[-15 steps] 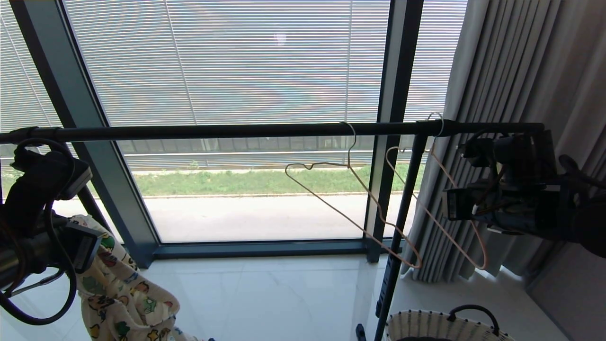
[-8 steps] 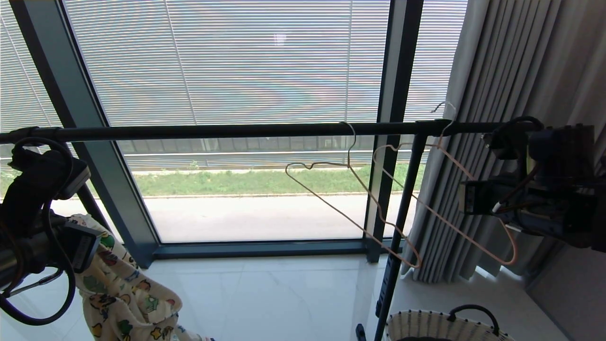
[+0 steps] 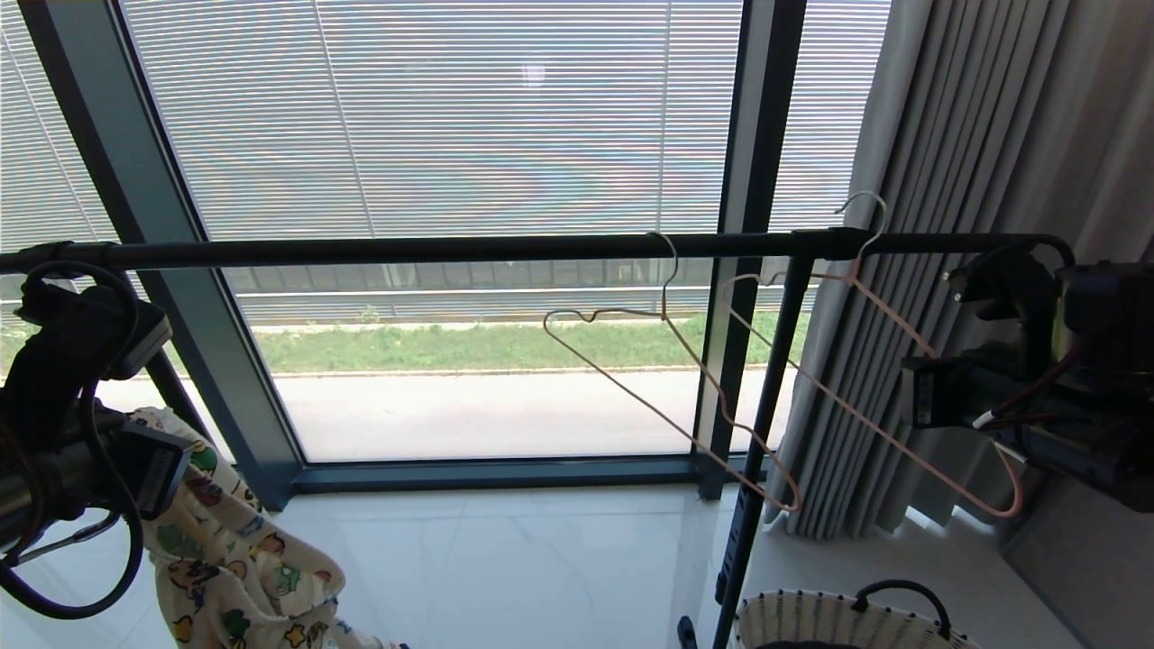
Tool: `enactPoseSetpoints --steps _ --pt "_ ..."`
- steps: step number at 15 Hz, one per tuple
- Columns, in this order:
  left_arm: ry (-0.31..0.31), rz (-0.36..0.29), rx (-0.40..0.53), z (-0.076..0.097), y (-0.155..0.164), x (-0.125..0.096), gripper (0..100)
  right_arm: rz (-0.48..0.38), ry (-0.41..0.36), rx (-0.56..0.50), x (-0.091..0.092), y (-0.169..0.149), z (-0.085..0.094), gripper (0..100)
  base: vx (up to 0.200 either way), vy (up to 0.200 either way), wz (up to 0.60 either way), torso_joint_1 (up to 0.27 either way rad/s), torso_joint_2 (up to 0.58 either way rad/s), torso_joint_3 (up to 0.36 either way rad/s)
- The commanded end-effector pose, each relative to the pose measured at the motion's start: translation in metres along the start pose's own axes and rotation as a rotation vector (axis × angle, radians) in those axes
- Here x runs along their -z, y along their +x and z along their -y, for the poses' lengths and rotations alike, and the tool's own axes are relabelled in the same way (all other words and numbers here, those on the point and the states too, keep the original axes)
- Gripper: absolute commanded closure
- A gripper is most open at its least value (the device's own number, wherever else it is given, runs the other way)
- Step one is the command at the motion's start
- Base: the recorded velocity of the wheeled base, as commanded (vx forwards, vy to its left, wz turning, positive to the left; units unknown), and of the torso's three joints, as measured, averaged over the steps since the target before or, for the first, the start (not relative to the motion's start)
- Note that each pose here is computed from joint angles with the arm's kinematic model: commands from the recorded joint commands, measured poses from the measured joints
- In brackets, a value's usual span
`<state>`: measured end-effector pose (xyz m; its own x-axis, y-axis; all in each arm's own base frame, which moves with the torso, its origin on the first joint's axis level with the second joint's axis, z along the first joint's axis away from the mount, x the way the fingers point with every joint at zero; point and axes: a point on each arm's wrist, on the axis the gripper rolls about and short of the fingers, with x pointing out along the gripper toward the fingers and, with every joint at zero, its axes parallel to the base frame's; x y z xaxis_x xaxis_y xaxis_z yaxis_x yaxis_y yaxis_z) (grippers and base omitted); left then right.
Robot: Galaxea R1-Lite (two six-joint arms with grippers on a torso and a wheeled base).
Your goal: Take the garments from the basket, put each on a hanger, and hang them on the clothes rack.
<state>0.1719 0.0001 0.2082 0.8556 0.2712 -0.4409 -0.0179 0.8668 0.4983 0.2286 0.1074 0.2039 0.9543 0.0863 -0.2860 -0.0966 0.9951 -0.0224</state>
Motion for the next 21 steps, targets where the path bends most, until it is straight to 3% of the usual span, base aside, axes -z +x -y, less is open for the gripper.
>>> enactPoseSetpoints --steps 1,10,21 --pt "0.001 0.0 0.0 0.0 0.0 0.0 100 0.029 0.006 0.009 -0.002 -0.007 0.003 100 0.0 0.0 0.0 0.0 0.0 0.0" --pt "0.001 0.0 0.0 0.0 0.0 0.0 100 0.064 -0.055 0.096 0.019 -0.044 0.022 100 0.0 0.0 0.0 0.0 0.0 0.0" --pt "0.004 -0.007 0.005 0.002 0.0 0.003 100 0.065 -0.109 0.09 0.042 -0.077 0.035 100 -0.2 0.0 0.0 0.002 0.0 0.003"
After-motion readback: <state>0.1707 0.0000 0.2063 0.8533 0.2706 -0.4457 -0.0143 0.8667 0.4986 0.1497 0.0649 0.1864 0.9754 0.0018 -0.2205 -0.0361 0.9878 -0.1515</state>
